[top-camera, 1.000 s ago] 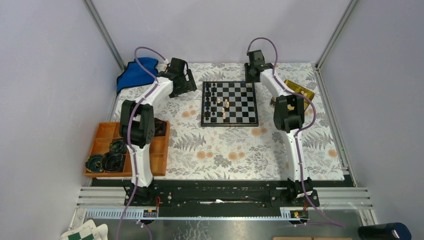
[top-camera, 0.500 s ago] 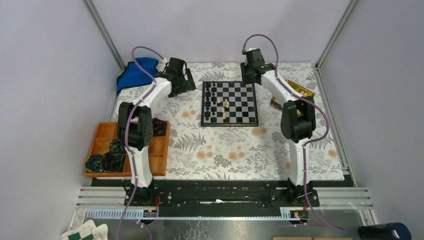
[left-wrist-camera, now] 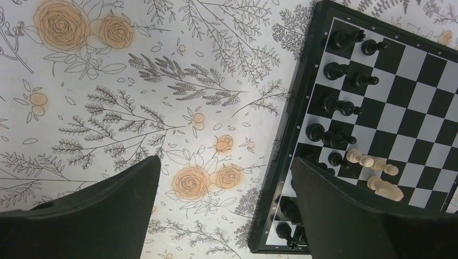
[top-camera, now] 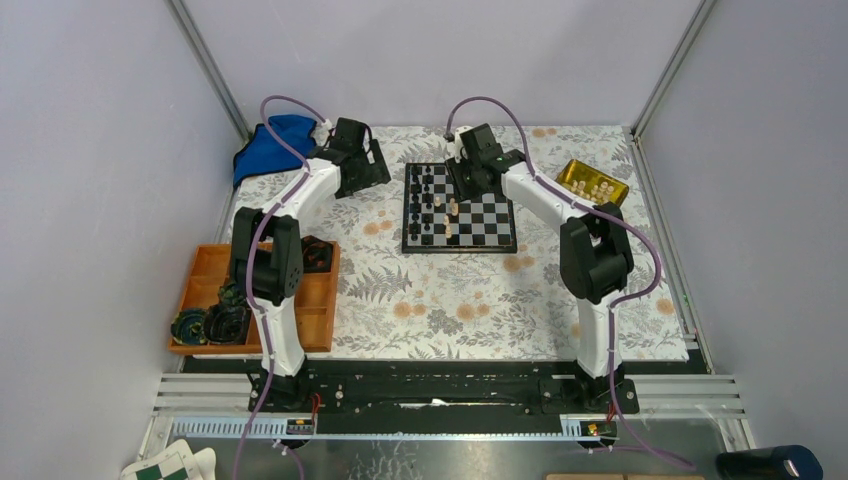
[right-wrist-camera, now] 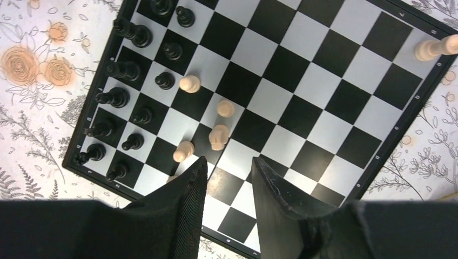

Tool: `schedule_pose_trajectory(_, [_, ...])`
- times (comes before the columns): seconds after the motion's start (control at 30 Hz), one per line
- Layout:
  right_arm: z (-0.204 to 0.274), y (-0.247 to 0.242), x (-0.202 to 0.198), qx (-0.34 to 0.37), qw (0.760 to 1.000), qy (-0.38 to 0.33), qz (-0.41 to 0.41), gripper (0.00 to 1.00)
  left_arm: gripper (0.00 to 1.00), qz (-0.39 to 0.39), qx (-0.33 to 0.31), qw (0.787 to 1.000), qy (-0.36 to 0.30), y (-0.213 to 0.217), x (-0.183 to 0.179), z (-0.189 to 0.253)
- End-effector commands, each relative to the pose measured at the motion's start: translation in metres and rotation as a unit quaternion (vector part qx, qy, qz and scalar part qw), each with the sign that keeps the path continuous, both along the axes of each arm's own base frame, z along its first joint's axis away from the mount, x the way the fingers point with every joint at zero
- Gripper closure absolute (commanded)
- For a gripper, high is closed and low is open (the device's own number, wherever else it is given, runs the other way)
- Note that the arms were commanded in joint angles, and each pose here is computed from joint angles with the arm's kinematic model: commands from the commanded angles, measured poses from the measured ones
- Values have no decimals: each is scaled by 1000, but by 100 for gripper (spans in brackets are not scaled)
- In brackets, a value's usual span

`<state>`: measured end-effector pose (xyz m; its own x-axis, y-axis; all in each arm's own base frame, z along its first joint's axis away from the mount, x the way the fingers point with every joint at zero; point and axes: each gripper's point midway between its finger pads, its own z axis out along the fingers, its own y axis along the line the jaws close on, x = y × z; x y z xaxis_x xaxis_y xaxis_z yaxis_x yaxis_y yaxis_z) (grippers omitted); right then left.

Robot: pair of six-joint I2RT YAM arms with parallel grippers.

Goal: Set up the chess pieces on the board
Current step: Pick up the chess piece from the chessboard.

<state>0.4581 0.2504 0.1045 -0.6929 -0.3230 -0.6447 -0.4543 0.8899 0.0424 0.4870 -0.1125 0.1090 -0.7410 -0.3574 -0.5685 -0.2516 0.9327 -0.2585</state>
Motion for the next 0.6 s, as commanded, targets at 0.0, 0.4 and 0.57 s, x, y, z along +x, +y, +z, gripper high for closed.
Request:
schedule_pose_trajectory(0.0, [31,22,-5,26,998,-29,44,57,1,4,-17,999,-43,-1,9,24])
schedule_pose_trajectory(0.4, [7,32,-4,18,998,-2,53,56,1,3,-19,999,-41,-2,9,22])
schedule_pose_trajectory(0.57, [-3,33,-2,12,999,5,52,56,1,2,-19,999,-37,-3,10,18])
